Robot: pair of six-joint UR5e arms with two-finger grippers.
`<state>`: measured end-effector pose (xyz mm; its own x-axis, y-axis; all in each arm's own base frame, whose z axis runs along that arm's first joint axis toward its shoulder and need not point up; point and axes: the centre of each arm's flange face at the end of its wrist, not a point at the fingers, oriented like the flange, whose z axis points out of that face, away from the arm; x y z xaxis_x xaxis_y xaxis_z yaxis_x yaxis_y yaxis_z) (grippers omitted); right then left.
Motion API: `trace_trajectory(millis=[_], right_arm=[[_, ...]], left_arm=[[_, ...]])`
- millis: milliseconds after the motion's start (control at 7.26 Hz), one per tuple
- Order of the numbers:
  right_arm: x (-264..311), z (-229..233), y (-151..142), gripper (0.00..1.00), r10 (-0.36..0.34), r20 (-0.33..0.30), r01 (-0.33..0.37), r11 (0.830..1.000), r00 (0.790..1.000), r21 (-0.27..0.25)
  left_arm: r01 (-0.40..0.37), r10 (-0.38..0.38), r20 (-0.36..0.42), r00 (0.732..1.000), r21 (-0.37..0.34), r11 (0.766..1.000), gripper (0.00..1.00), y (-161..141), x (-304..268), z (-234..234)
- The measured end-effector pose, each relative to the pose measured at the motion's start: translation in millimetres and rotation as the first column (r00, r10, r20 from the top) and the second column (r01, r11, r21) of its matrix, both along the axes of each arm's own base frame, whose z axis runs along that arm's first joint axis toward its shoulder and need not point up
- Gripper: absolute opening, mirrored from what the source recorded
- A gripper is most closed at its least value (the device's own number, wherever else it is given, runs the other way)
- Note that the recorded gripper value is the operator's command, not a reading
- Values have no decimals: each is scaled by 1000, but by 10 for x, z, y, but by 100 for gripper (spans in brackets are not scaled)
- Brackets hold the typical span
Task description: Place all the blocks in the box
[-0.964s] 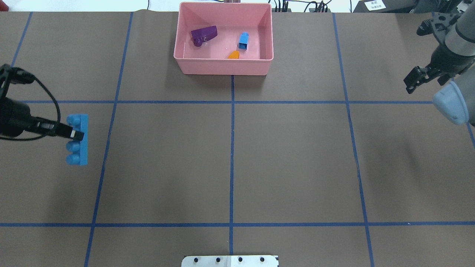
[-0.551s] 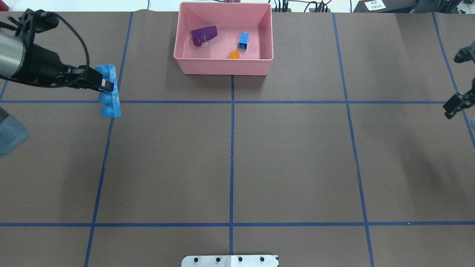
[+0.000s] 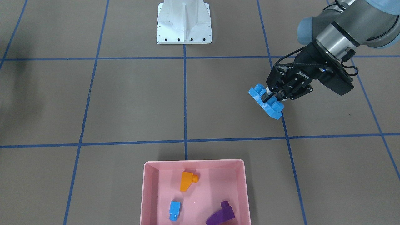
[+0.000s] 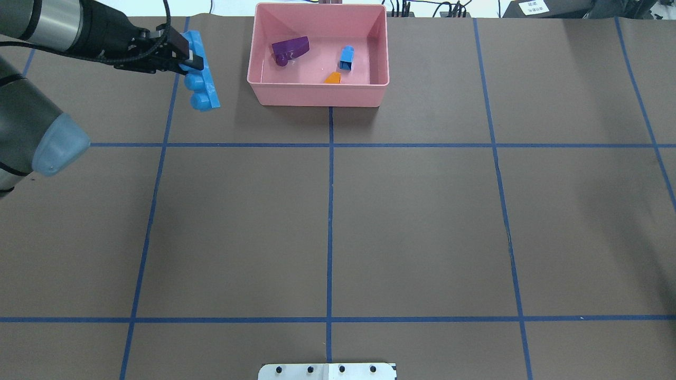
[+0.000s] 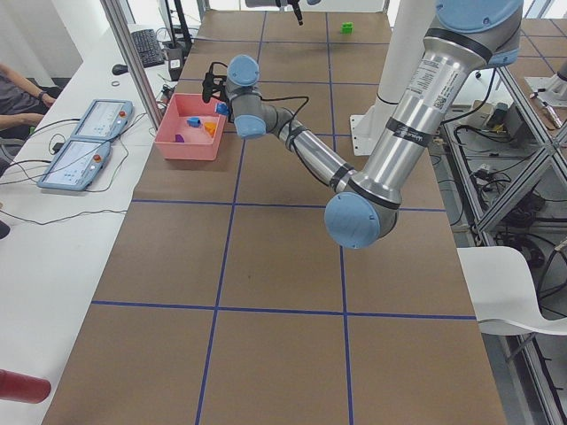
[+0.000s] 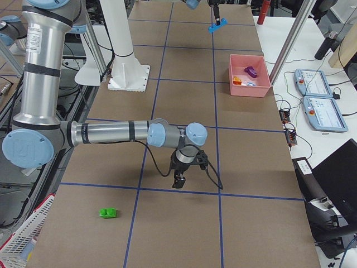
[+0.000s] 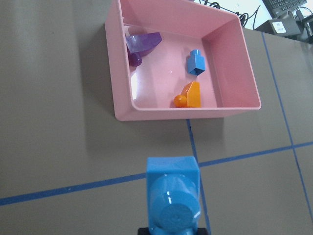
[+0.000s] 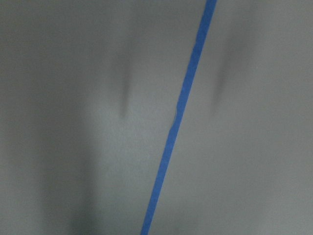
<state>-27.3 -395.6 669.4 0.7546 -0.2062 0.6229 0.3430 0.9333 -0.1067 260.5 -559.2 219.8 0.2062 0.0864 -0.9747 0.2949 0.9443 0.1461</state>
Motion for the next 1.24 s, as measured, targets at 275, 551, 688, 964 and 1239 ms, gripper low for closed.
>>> trace_trajectory(millis=[275,551,688,964,1239], right_arm=[[124,364,512,99,-9,8,9,997,1000,-78],[227,777,970,99,-27,5,28,995,1000,-101],[264,961,1174,99,-43,7,43,992,999,-122],[342,1184,1556,99,-75,14,76,983,997,-165],[389,1301,1806,99,-84,22,86,975,996,-203]], left_arm=[[36,-36,-22,999,-7,999,0,-120,45,-219],[90,-90,-35,995,3,996,0,-310,128,-520],[136,-136,-35,990,-2,991,0,-526,242,-696],[185,-185,-30,982,-6,983,0,-779,462,-921],[187,-187,-30,982,0,982,0,-780,608,-987]])
